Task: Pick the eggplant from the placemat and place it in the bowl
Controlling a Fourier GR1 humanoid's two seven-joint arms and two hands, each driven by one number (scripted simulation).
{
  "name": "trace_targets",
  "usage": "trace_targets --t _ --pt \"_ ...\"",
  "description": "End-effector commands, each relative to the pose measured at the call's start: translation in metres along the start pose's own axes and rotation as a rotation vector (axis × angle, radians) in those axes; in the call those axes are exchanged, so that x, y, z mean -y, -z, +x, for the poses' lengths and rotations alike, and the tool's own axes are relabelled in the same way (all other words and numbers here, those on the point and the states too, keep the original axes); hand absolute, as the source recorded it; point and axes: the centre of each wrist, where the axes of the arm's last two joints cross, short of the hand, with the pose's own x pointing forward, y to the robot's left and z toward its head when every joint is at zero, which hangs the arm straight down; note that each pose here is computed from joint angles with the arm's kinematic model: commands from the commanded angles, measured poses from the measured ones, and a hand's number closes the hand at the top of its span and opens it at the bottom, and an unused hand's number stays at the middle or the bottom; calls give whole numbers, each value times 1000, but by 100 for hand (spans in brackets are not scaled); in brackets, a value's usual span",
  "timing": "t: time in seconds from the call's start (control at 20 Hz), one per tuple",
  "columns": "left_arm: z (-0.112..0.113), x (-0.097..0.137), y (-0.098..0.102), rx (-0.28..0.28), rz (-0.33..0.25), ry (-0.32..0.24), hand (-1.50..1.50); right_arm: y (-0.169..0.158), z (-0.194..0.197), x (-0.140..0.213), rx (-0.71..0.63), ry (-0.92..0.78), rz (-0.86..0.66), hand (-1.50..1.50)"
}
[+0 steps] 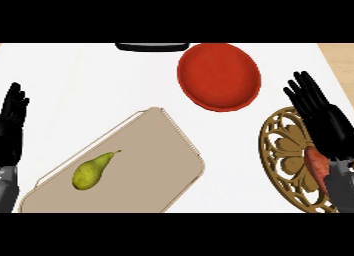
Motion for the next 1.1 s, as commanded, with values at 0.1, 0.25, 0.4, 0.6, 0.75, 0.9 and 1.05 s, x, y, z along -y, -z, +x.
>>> trace_targets --t 0.1,0.25,0.4,0.6,0.75,0.9,1.05 --pt "19 15 11 85 -35 -103 0 1 21 -2 58 116 287 -150" --pt "52 13 27 195 -58 -165 0 24 47 -17 155 259 519 -150" --pt "40 3 15 128 -97 -206 0 -15 53 38 193 -240 14 -150" --pt "46 6 25 131 -120 -219 0 -54 38 56 288 -296 67 -150" --pt "46 9 8 128 -104 -217 0 -72 61 72 259 -387 115 -150" --pt "39 3 16 141 -99 -221 0 -82 100 96 207 -564 105 -150" --pt "51 -9 15 132 -111 -215 0 -83 148 121 135 -713 72 -150"
